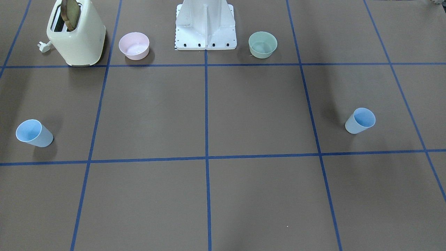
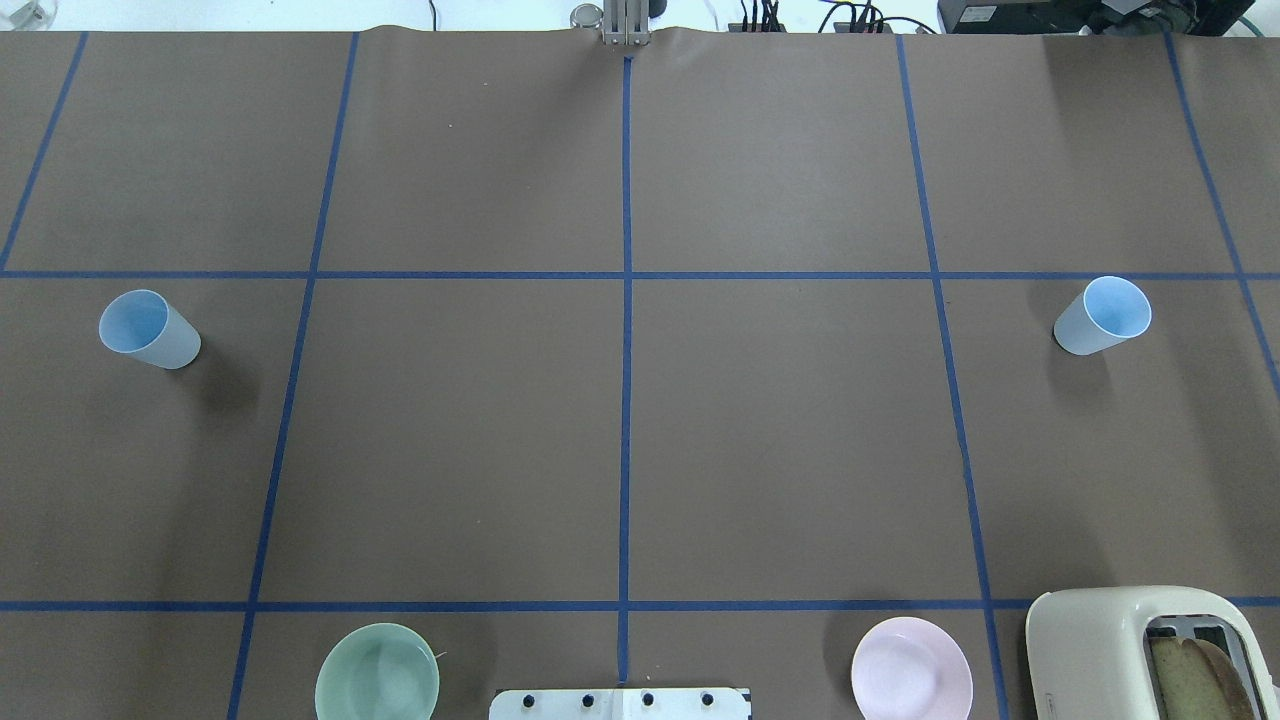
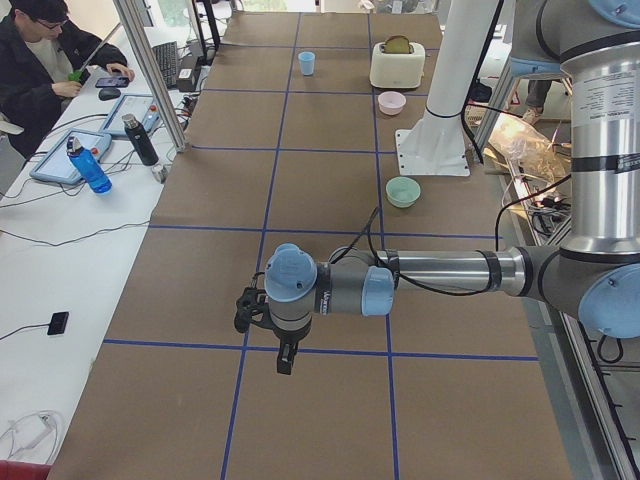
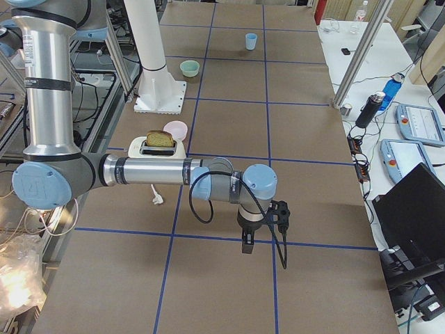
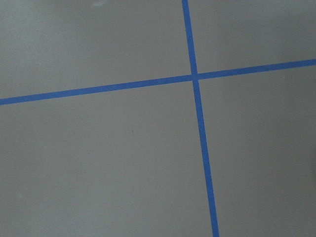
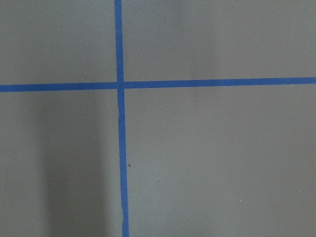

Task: Stack blue cups with both arms

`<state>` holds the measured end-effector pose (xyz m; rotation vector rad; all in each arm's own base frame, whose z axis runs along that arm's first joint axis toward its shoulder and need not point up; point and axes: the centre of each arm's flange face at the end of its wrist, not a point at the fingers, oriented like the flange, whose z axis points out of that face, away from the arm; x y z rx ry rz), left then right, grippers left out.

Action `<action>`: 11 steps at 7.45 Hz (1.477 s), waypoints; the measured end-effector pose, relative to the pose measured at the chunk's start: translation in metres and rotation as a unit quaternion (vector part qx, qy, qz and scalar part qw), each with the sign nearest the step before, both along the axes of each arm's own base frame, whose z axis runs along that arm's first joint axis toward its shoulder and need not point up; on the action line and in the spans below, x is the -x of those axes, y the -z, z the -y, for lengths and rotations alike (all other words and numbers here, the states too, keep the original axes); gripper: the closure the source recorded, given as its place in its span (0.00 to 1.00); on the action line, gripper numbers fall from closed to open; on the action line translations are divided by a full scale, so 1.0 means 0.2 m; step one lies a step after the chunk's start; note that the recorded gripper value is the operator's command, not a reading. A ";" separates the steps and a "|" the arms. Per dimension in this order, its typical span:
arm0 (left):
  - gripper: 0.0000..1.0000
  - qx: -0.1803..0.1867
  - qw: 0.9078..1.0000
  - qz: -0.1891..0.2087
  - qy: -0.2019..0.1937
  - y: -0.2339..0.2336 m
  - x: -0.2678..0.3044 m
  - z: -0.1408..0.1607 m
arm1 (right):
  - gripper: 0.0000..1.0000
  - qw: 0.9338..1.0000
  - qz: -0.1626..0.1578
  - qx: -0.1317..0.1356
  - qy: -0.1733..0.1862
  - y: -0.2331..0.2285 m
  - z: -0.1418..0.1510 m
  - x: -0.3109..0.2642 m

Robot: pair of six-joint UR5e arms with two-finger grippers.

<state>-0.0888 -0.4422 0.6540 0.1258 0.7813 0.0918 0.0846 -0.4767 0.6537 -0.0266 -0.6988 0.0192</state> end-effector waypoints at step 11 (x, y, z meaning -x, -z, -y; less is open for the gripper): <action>0.03 -0.206 0.978 -0.016 -0.019 0.41 -0.08 0.40 | 0.00 0.983 -0.011 -0.181 0.008 0.48 0.25 0.07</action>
